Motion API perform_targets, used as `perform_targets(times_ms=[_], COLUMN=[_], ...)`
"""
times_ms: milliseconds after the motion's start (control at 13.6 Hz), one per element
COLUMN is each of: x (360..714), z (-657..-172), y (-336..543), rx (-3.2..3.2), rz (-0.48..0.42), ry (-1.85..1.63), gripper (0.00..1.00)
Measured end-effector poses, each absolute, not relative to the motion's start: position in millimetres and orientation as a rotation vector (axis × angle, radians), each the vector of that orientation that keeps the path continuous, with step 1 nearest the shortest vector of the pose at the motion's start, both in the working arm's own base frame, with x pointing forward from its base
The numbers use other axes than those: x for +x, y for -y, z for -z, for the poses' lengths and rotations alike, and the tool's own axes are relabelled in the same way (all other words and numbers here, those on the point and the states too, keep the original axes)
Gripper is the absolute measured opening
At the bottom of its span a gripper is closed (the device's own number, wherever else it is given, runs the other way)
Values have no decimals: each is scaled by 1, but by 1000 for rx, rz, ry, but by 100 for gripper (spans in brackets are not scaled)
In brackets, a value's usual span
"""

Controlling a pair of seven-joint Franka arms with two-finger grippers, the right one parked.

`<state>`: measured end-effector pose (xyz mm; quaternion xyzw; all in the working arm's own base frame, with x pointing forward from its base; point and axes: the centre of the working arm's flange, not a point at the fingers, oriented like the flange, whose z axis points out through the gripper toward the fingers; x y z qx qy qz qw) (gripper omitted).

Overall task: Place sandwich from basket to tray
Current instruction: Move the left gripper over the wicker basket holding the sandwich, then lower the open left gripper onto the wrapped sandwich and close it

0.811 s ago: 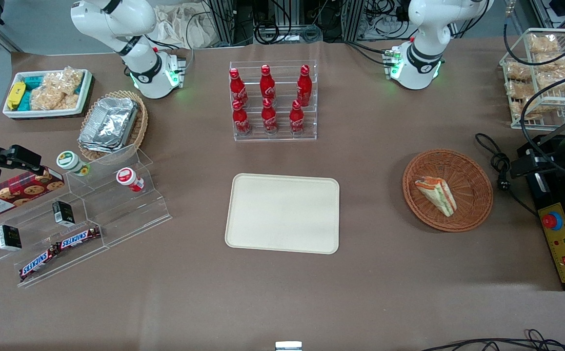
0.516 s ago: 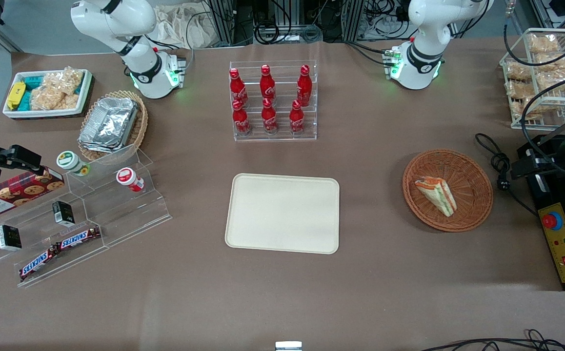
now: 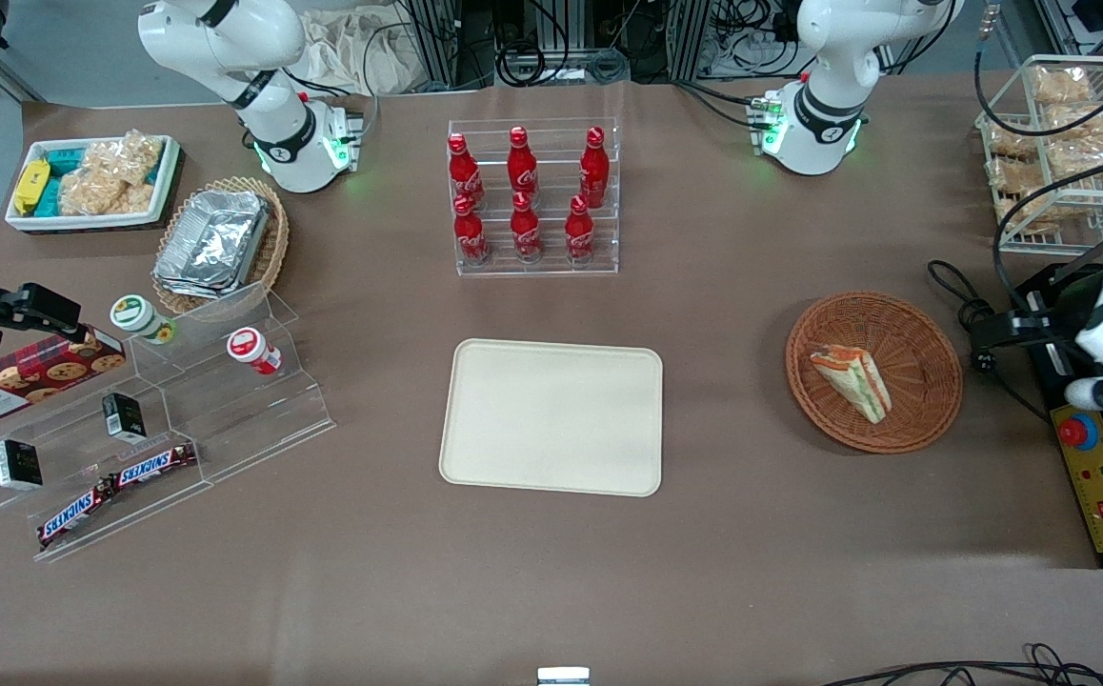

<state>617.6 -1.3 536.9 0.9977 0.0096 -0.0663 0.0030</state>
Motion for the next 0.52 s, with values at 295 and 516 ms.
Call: perform_targets(times_ms=[295,516], x=[613,603], z=[-464,-417], y=[11,23], rx=[3129,3125], rz=[246,240], ry=[-128,-278], gripper=[99,99])
